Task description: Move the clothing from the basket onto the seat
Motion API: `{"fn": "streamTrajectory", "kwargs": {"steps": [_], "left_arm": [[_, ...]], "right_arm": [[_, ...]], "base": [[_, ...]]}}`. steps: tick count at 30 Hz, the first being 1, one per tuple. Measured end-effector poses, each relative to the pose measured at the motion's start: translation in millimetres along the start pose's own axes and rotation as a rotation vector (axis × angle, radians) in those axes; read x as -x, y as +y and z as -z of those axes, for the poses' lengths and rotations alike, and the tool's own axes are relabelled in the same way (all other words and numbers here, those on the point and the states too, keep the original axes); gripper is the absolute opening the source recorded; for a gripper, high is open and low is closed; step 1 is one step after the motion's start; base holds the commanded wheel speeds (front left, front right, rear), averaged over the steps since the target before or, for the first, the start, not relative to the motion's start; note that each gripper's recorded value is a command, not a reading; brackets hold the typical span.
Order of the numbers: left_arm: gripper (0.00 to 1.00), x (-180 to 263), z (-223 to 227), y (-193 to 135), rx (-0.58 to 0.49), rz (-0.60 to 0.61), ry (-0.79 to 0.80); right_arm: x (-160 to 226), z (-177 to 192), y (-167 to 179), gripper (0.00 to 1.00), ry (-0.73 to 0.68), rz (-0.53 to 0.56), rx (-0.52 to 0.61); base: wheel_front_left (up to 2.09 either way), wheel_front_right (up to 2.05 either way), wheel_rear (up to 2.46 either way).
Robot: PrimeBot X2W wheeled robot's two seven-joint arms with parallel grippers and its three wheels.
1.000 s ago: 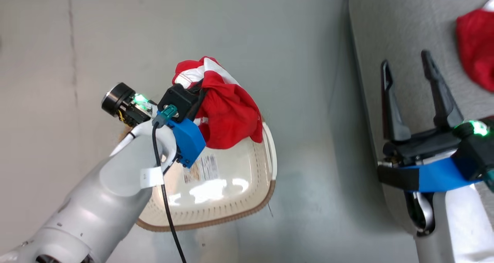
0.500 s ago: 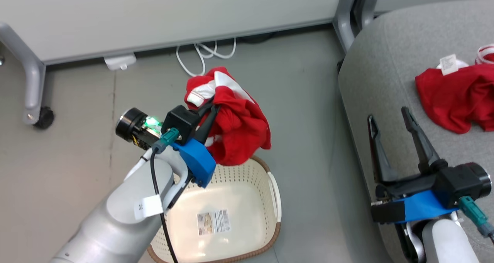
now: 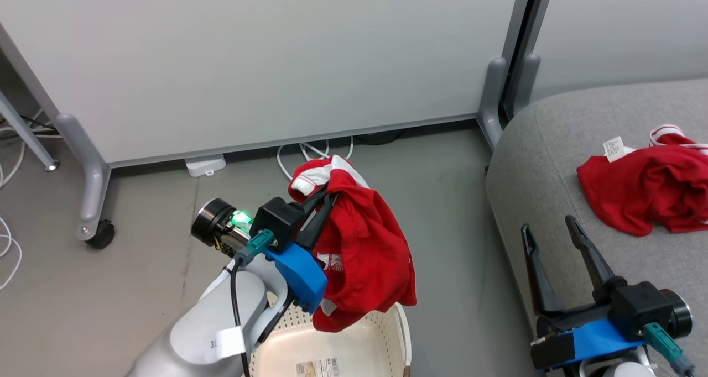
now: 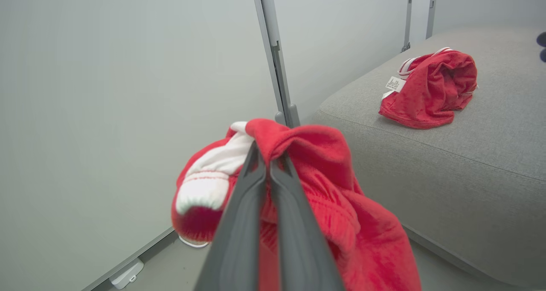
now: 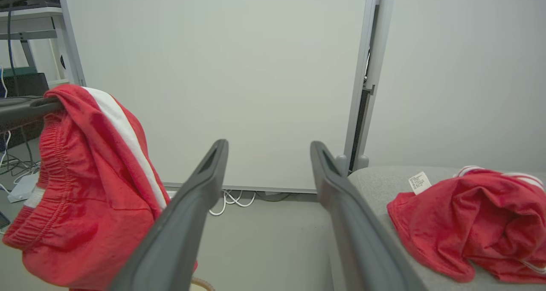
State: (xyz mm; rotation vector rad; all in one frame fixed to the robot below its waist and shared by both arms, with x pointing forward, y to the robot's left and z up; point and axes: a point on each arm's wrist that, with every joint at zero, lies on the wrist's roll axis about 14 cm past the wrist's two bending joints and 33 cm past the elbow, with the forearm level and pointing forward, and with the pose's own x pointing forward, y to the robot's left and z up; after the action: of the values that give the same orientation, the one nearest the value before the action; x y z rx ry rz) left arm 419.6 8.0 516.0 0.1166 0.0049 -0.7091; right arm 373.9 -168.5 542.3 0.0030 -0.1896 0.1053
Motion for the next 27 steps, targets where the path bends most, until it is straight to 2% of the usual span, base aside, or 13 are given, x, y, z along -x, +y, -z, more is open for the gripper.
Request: {"fn": "streamTrajectory", "kwargs": {"steps": [10,20,27], "left_arm": [[0.00,9,-12,-4,-0.013,-0.004,-0.034],[0.00,6,-23,-9,-0.027,0.014,-0.058],[0.00,1,-33,-10,-0.042,0.032,-0.084]], "right_arm": [[-4,-4,24,1.00,-0.014,-0.075,0.000],[-35,-8,108,1.00,-0.030,-0.371,0.036],[-52,9,147,1.00,0.016,-0.501,0.054]], "base": [[0.00,0.00,0.00],[0.00,0.00,0.00],[0.00,0.00,0.00]]}}
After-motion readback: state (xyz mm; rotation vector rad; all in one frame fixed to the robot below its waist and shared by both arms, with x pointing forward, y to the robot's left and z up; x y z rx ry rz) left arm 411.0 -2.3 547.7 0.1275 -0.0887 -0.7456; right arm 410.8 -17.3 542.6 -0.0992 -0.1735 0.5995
